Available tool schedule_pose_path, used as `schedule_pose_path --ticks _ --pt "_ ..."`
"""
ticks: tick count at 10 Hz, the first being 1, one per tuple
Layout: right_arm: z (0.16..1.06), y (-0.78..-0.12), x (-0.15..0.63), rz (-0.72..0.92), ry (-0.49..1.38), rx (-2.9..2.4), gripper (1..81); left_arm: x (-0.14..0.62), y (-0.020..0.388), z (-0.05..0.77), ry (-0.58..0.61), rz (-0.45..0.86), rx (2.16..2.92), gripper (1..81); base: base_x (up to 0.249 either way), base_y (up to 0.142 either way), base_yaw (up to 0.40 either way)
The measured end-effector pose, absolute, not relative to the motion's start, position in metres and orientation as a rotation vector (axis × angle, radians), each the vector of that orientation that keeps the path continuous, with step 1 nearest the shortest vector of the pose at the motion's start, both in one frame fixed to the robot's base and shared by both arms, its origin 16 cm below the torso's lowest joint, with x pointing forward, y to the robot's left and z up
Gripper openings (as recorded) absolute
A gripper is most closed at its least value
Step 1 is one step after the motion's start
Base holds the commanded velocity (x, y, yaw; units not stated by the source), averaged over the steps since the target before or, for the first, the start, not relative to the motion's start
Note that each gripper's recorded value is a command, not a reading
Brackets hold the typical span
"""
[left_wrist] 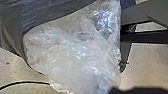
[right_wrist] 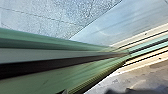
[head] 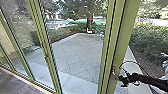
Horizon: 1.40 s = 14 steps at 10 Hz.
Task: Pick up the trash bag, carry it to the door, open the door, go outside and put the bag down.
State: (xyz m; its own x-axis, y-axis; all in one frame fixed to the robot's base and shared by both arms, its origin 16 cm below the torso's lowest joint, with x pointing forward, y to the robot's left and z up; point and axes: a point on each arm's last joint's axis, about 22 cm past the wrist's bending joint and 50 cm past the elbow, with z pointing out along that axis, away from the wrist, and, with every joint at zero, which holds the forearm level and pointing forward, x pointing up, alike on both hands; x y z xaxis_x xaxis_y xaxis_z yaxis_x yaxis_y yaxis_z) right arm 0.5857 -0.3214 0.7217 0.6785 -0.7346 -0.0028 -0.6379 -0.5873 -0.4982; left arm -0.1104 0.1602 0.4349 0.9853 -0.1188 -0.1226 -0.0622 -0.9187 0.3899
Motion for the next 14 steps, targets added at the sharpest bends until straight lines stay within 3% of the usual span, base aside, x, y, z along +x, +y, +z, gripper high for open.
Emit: schedule_pose_path --ticks 4,10,14 --pt "0.722 -0.325 0.577 -0.289 0.943 -2.497 81.1 -0.114 0.160 0.435 -0.135 -0.206 2.735 1.0 0.098 0.000 0.000" --pt "0.735 -0.360 0.606 -0.404 1.045 -2.469 81.1 -0.115 0.160 0.436 -0.132 -0.220 2.733 1.0 0.098 0.000 0.000" --pt "0.754 -0.364 0.629 -0.530 0.982 -2.414 81.1 -0.112 0.159 0.437 -0.129 -0.228 2.732 1.0 0.000 0.000 0.000"
